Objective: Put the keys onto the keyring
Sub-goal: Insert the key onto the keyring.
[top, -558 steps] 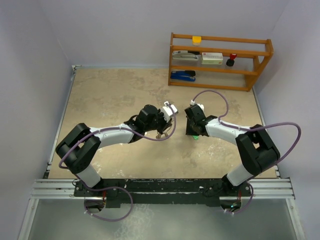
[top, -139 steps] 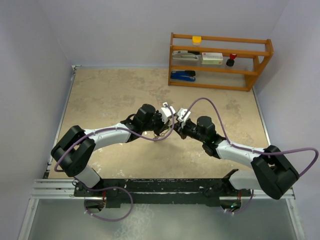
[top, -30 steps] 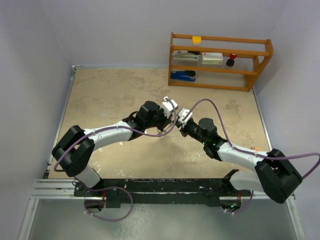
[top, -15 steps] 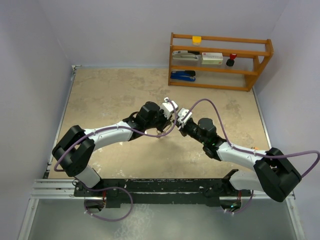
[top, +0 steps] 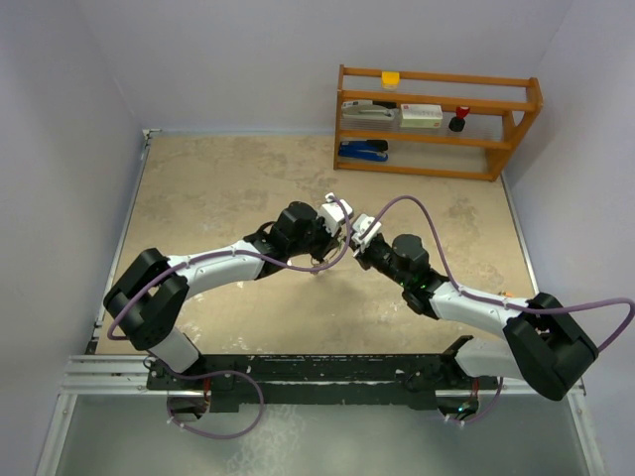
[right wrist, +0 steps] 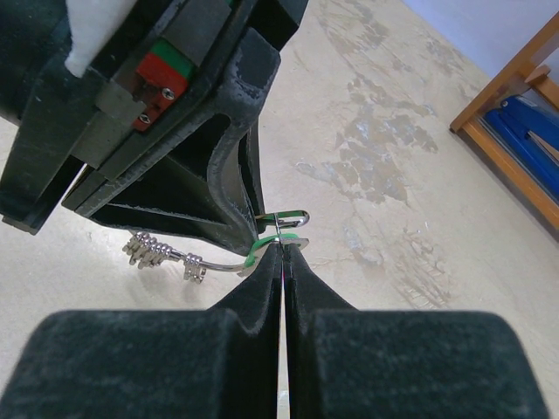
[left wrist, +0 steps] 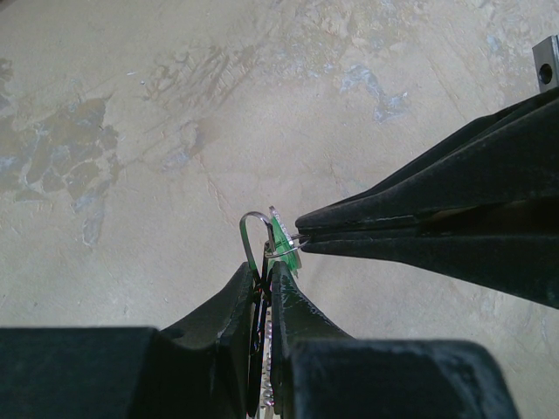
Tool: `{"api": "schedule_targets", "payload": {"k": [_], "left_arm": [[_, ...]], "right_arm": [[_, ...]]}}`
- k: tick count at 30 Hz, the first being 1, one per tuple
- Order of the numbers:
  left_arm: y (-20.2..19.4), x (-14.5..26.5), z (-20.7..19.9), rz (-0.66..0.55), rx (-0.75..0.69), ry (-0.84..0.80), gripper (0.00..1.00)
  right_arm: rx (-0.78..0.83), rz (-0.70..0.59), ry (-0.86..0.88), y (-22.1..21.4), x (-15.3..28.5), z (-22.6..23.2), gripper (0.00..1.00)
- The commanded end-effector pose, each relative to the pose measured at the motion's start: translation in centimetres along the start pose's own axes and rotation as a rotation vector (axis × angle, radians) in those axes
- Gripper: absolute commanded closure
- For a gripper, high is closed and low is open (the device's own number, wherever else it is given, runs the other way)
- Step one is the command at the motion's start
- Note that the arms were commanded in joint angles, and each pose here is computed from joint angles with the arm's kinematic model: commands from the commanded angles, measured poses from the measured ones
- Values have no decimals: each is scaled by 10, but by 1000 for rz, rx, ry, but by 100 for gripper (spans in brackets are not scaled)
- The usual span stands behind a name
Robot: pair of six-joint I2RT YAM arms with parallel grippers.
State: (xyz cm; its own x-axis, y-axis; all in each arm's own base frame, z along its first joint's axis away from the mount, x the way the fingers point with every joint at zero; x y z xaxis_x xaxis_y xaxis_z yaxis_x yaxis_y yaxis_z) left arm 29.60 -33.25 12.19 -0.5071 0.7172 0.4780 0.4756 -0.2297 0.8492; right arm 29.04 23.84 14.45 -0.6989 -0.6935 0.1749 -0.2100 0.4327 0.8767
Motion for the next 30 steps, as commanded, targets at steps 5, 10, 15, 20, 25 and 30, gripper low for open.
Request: {"api": "schedule_targets", "payload": {"k": [5, 10, 15, 20, 25, 30], "left_arm": [[11, -1, -11, -34, 5, -34, 100], [12, -2, -14, -35, 12, -48, 100], [13, -2, -15, -41, 23, -55, 100], [18, -2, -16, -53, 44, -49, 100], [23, -4, -17, -70, 71, -50, 100], [22, -3, -18, -71, 73, -53, 100]], "right_arm": [[30, -72, -108, 27, -5, -27, 100], [27, -75, -141, 26, -3, -32, 100], [23, -80, -165, 26, -2, -35, 100], [12, -87, -187, 28, -1, -38, 100], [-10, -85, -215, 28, -1, -42, 100], [-29, -77, -247, 27, 0, -47, 100]]}}
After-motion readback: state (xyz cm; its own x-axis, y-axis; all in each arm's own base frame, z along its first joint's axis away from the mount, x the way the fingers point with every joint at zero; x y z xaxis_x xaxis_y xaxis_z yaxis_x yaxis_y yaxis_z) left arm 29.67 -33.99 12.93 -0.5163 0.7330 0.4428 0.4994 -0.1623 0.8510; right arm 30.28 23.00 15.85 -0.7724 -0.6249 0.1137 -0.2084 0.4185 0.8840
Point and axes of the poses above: each gripper's point midway between its finger pads, its own x axis back along the fingers, its own z axis along the line the jaws close on, y = z × x, the point moved 1 cm from there along x, back along the fingers, and after that the axes turned 13 degrees about x, right-handed, at the moved point
